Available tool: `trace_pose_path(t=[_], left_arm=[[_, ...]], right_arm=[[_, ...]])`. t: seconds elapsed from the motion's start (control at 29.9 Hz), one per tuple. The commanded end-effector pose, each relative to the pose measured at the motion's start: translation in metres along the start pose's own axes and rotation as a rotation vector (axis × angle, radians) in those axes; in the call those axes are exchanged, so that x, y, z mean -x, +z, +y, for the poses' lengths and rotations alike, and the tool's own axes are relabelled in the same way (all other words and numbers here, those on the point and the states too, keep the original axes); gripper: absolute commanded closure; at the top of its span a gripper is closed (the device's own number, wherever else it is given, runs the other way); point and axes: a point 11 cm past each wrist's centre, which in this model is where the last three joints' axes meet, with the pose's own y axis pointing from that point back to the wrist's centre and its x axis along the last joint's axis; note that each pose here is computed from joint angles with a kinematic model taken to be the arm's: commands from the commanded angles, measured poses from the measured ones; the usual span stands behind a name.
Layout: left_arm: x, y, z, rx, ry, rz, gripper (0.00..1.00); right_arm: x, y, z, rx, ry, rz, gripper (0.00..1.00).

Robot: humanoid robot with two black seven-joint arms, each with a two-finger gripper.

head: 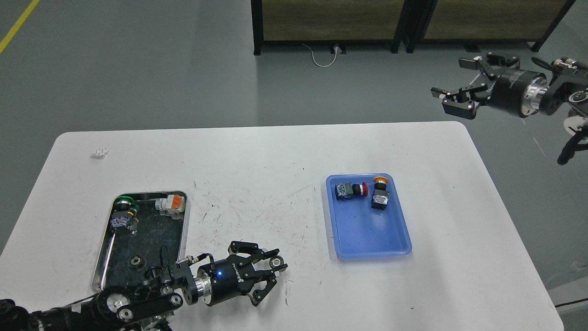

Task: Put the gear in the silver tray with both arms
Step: 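Move the gear into the silver tray and open the left gripper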

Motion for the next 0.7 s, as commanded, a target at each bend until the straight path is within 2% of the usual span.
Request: trace_pose_path(t=[0.0, 0.33, 0.5, 0.67], left_arm=[[-0.035, 0.005, 0.03, -0.013, 0.04, -0.011, 0.74], [-0.107, -0.011, 0.126, -0.101, 0.208, 0.001, 0.73], [-0.12, -0.024, 0.151, -0.144, 0.265, 0.025, 0.72], [-0.118, -0.04, 0.16, -0.183, 0.28, 0.039, 0.71]], right_arm=[[0.0, 0.0, 0.0, -0.001, 0.001, -0.002, 0.07], [0.004, -0.002, -0.009, -0.007, 0.006, -0.001, 0.07], [0.012, -0.006, -0.023, -0.015, -0.006, -0.003, 0.07], [0.02, -0.012, -0.035, -0.026, -0.014, -0.003, 0.07]])
